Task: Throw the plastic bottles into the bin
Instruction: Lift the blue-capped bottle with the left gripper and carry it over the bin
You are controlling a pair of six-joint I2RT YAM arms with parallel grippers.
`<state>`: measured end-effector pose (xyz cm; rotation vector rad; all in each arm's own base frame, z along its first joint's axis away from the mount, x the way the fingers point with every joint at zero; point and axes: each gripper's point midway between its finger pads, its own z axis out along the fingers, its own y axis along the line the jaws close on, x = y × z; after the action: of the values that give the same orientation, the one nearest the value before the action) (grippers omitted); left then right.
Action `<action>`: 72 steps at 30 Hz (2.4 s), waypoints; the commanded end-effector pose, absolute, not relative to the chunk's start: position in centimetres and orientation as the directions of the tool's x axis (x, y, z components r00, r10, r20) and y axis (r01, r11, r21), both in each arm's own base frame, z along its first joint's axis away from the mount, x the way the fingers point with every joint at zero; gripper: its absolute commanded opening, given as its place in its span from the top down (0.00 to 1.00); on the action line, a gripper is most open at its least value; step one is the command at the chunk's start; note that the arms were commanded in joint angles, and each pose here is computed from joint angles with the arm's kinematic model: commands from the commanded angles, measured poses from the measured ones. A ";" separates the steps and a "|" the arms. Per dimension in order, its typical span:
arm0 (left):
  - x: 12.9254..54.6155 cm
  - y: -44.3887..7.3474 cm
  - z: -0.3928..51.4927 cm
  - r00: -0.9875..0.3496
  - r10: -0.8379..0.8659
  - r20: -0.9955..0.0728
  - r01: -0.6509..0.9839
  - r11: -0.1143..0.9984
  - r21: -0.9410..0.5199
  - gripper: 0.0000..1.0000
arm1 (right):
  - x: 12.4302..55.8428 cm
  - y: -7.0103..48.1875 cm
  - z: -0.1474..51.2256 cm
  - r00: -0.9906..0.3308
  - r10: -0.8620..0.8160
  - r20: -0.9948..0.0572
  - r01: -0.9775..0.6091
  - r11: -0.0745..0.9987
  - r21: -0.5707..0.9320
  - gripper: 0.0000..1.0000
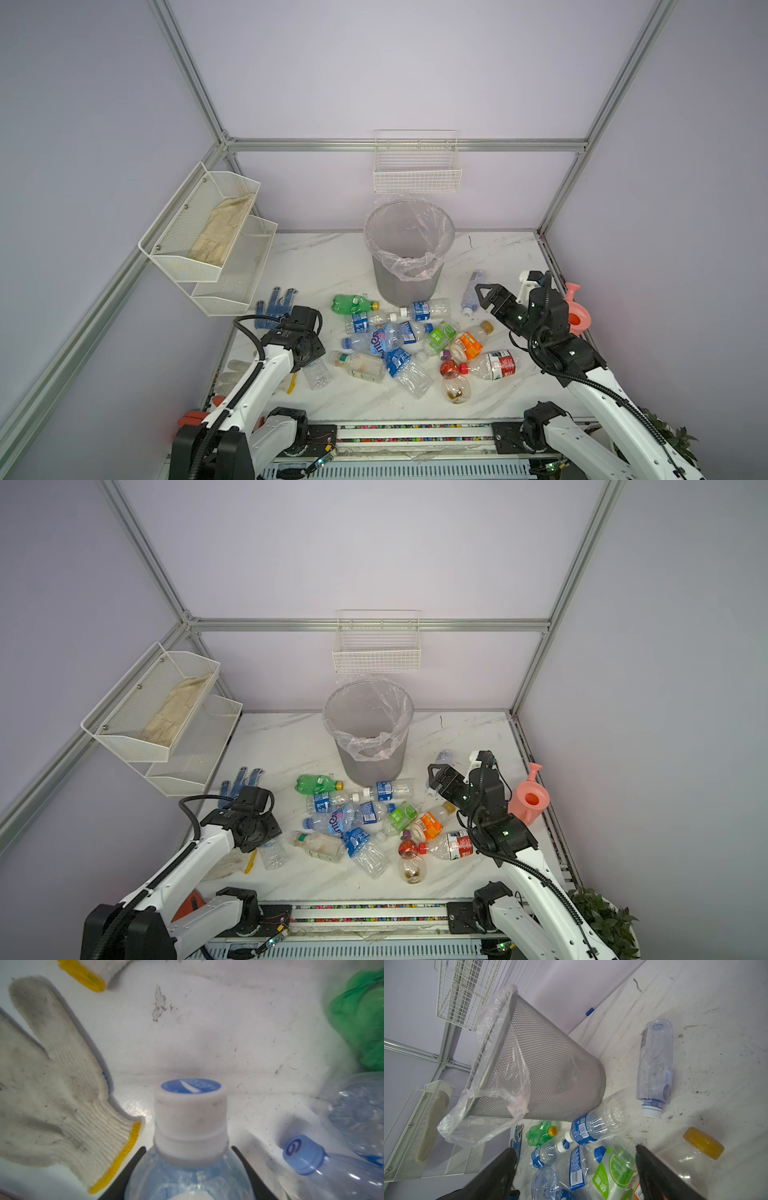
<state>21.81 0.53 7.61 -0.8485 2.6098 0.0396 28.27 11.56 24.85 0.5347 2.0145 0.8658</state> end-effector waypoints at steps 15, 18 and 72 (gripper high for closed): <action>27.0 -2.5 36.0 -0.413 -0.534 -0.738 -0.216 0.844 -0.491 0.60 | 27.0 11.6 26.6 -0.546 0.639 -0.541 0.018 0.655 0.755 0.09; 26.7 -3.1 40.7 -0.348 -0.535 -0.770 -0.127 0.841 -0.526 0.60 | 26.6 11.6 26.9 -0.549 0.638 -0.540 0.010 0.651 0.759 0.09; 41.6 -21.0 54.6 -0.168 -0.323 -0.932 0.277 0.891 -0.359 0.59 | 25.3 10.6 29.7 -0.534 0.632 -0.562 0.016 0.672 0.740 0.09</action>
<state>39.70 -19.49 53.31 -0.0729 1.7119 -0.5745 25.59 10.65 28.46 0.5196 2.0063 0.8695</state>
